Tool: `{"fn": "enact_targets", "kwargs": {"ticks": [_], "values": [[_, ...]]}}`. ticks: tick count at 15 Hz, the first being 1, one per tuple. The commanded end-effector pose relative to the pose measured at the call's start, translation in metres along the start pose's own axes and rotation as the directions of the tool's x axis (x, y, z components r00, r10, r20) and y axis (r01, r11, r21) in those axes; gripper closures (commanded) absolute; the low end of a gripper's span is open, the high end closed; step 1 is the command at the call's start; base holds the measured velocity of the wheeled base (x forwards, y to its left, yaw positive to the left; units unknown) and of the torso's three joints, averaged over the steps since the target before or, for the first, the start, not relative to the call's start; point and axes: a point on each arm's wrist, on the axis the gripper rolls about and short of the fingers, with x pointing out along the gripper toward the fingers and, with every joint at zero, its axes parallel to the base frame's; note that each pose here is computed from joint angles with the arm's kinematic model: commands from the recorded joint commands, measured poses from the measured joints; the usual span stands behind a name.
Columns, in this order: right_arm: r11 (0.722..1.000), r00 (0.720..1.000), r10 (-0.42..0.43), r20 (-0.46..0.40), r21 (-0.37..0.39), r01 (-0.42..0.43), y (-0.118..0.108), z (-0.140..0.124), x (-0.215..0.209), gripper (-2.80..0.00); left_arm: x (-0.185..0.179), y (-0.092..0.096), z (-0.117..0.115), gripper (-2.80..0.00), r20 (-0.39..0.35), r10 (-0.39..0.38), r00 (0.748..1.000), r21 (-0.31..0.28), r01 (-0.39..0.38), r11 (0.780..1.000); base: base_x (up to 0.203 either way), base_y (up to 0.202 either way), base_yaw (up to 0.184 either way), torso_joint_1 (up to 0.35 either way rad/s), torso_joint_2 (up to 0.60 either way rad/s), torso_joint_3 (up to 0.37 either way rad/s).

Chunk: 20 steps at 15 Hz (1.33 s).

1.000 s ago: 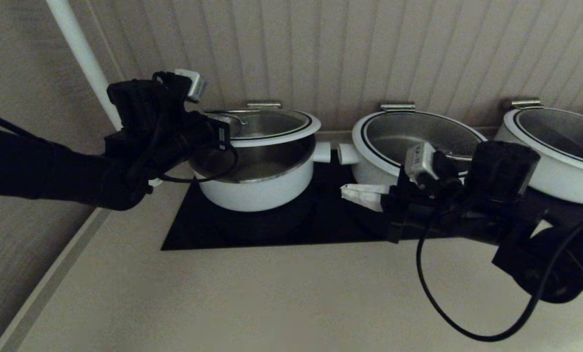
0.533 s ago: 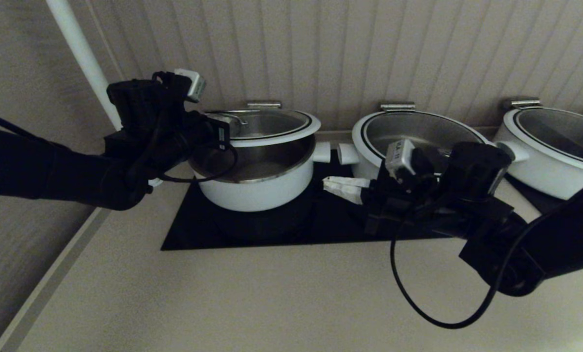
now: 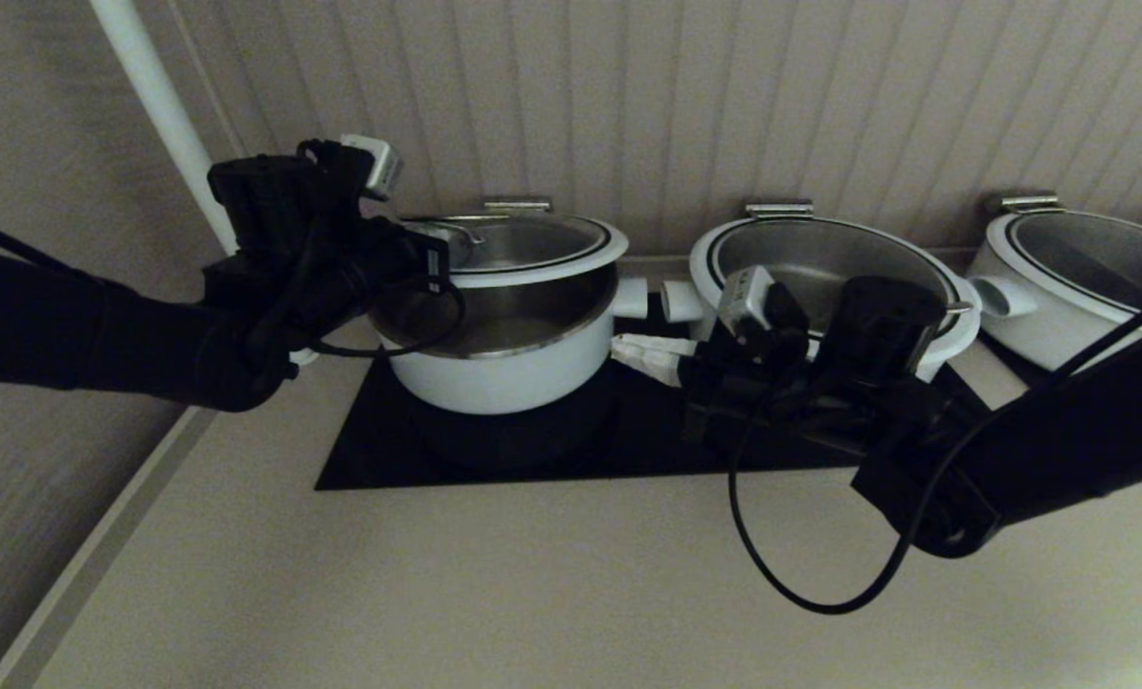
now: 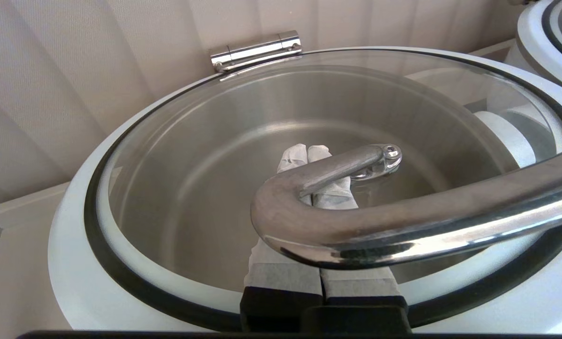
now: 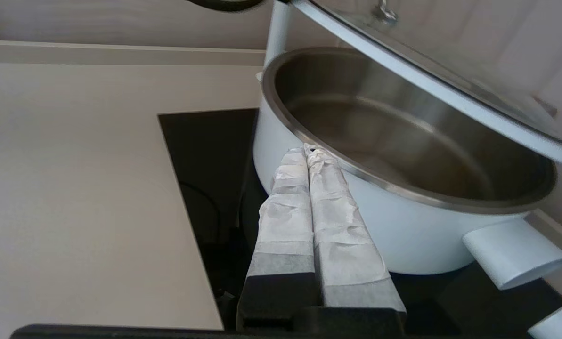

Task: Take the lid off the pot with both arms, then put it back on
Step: Hold the pot lid with the right arm

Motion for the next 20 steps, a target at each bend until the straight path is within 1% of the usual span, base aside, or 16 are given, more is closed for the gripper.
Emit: {"fn": "enact_targets", "kwargs": {"ticks": [1,4,5,9,11,14,15,17,20], "values": [[1.0,1.0,0.002,0.0,0.006,-0.002,-0.001,-0.005,0.004,0.0,0.0,0.0,0.0,0.0,0.003,-0.001,1.0,0.001,0.001,1.0,0.0,0.0,0.0,0.0,0.0,0.0],[1.0,1.0,-0.013,-0.001,0.021,0.013,-0.004,-0.01,0.009,0.0,0.0,0.0,0.0,0.0,0.003,0.001,1.0,0.0,-0.001,1.0,0.0,0.0,0.0,0.0,0.0,0.0],[0.999,1.0,-0.017,0.005,0.037,0.017,-0.005,-0.009,0.01,0.0,0.0,0.0,0.0,0.0,0.003,-0.001,1.0,0.001,0.001,1.0,0.0,0.0,0.0,0.0,0.0,0.0],[0.998,0.999,-0.044,0.025,0.036,0.043,-0.013,-0.01,0.021,0.0,0.0,0.0,0.0,0.0,0.003,0.001,1.0,0.001,-0.001,1.0,0.0,0.0,0.0,0.0,0.0,0.0],[0.996,0.998,-0.054,0.026,0.066,0.053,-0.014,-0.011,0.023,0.0,0.0,0.0,0.0,0.0,0.003,0.001,1.0,-0.001,-0.001,1.0,0.0,0.0,0.0,0.0,0.0,0.0],[0.996,0.998,-0.063,0.028,0.069,0.061,-0.015,-0.015,0.026,0.0,0.0,0.0,-0.001,0.0,0.002,0.001,1.0,0.001,-0.001,1.0,0.0,0.0,0.0,0.0,0.0,0.0],[0.996,0.997,-0.066,0.037,0.069,0.064,-0.016,-0.015,0.027,0.0,0.0,0.0,-0.001,0.0,0.002,0.001,1.0,0.001,-0.001,1.0,0.0,0.0,0.0,0.0,0.0,0.0],[0.993,0.996,-0.072,0.06,0.098,0.066,-0.018,-0.014,0.03,0.0,0.0,0.0,-0.001,0.0,0.0,0.0,1.0,0.0,0.0,1.0,0.0,0.0,0.0,0.0,0.0,0.0],[0.992,0.994,-0.087,0.068,0.101,0.08,-0.021,-0.017,0.035,0.0,0.0,0.003,-0.001,0.0,0.0,0.008,1.0,0.001,-0.008,1.0,0.0,0.0,0.0,0.0,0.0,0.0]]}}
